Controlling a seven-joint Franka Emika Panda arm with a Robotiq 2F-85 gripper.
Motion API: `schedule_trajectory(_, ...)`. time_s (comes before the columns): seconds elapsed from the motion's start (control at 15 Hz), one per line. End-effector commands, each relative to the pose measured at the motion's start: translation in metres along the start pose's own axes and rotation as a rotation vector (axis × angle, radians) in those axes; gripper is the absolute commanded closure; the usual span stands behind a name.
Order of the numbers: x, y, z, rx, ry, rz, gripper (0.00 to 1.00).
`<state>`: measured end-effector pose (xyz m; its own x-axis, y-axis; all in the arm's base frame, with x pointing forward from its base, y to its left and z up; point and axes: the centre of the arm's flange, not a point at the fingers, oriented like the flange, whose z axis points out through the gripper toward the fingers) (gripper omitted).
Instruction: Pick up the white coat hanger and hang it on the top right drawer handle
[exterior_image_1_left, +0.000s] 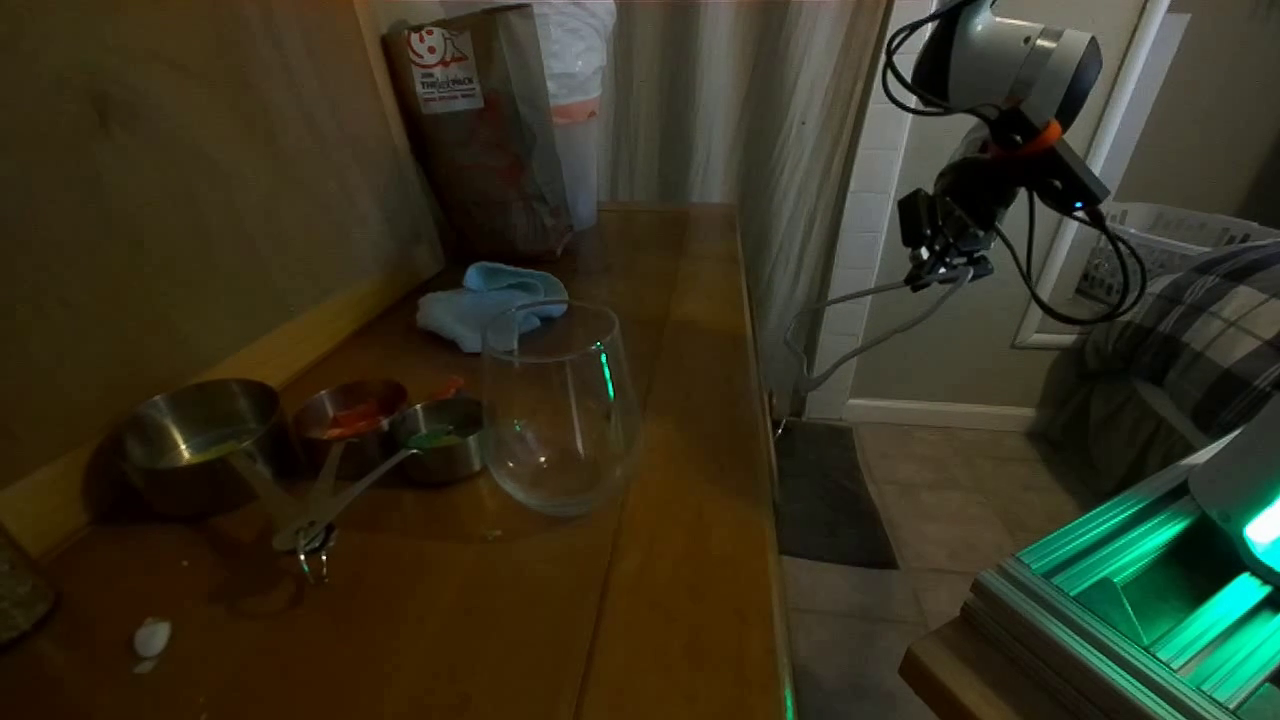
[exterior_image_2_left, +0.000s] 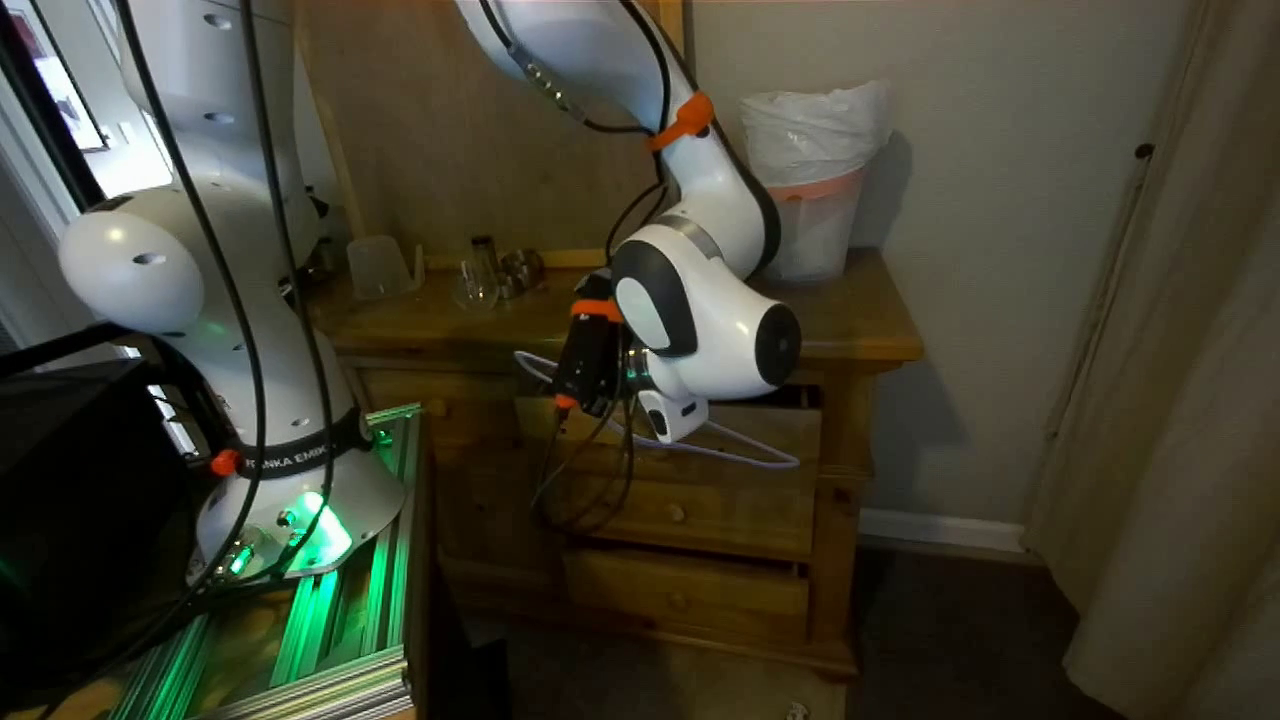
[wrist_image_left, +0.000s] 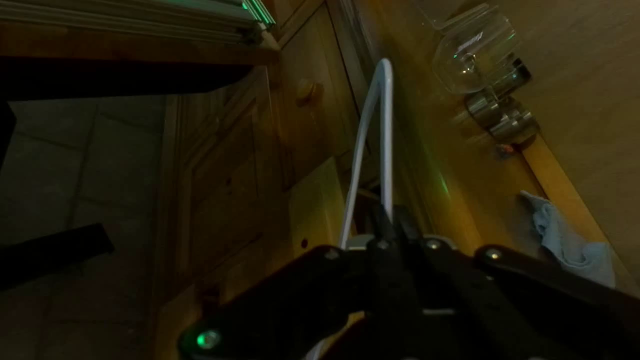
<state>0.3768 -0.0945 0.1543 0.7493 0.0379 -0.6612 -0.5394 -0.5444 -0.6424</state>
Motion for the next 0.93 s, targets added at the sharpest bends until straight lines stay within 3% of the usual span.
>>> schedule_trajectory(0.0,-0.019,-0.037,0.000,-0.075,0.030,0.028,0.99)
schedule_trajectory(0.47,-0.015,-0.080,0.005,-0.168,0.065,0.062,0.99)
schedule_trajectory(0.87,-0.002,-0.091,0.006,-0.200,0.101,0.060,0.99)
